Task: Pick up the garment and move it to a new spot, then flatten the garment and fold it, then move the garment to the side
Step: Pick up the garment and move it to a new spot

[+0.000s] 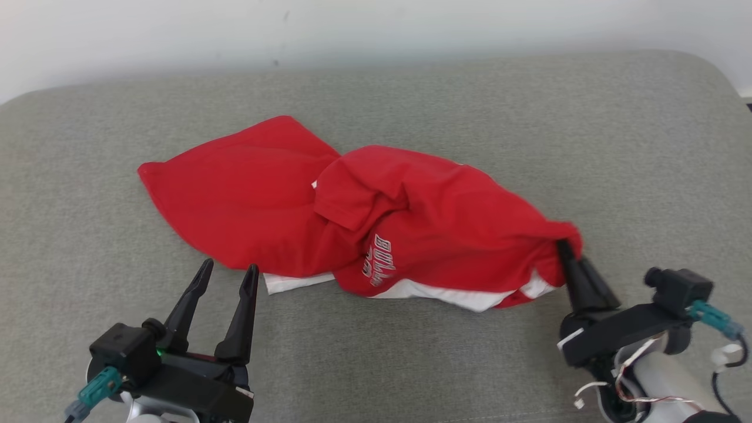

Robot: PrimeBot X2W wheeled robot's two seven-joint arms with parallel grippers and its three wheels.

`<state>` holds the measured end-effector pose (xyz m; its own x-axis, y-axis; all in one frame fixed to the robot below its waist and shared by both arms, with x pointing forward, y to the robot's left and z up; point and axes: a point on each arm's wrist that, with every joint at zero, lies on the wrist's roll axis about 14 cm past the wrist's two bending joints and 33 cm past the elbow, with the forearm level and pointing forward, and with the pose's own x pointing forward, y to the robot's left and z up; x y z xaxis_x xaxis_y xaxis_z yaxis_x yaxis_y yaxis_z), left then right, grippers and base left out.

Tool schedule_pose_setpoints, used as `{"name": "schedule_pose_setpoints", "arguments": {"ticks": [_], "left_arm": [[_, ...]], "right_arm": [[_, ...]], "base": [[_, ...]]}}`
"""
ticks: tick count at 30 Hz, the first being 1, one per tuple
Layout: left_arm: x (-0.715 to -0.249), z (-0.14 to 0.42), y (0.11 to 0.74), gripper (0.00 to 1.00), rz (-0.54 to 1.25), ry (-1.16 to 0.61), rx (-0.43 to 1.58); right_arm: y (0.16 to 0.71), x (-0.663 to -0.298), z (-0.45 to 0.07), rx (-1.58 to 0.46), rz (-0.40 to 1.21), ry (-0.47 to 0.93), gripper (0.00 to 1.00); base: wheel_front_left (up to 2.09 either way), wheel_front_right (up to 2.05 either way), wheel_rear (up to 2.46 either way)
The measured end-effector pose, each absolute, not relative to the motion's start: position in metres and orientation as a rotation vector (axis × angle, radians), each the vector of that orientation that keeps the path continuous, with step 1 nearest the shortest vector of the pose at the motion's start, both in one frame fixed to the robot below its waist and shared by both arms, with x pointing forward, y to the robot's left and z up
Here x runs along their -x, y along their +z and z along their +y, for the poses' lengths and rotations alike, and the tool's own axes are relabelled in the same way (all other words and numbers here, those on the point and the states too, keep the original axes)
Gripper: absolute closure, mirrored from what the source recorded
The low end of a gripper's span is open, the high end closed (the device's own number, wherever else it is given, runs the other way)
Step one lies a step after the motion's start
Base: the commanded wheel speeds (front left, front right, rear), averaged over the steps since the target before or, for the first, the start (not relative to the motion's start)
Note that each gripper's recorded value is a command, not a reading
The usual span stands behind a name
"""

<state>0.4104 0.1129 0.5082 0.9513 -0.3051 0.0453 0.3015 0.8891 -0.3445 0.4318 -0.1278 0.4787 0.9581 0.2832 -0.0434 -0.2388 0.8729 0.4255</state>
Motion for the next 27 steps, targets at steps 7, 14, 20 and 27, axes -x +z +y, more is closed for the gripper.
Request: {"name": "schedule_pose_setpoints", "arguments": {"ticks": [7, 14, 20, 27], "left_arm": [[-0.412, 0.097, 0.508, 0.0, 0.014, -0.357, 0.368], [-0.41, 0.089, 0.505, 0.0, 0.022, -0.381, 0.374], [-0.411, 0.088, 0.497, 0.0, 0.041, -0.387, 0.376], [-0.416, 0.085, 0.493, 0.0, 0.051, -0.406, 0.368]], "right_arm": [[0.502, -0.436, -0.177, -0.408, 0.011, 0.154, 1.0], [0.504, -0.437, -0.209, -0.377, -0.009, 0.041, 1.0], [0.501, -0.438, -0.261, -0.328, -0.024, -0.208, 1.0], [0.494, -0.445, -0.224, -0.337, -0.008, -0.116, 1.0]], "base": [[0.0, 0.0, 0.0], [0.0, 0.0, 0.0], [0.0, 0.0, 0.0], [0.0, 0.0, 0.0]]}}
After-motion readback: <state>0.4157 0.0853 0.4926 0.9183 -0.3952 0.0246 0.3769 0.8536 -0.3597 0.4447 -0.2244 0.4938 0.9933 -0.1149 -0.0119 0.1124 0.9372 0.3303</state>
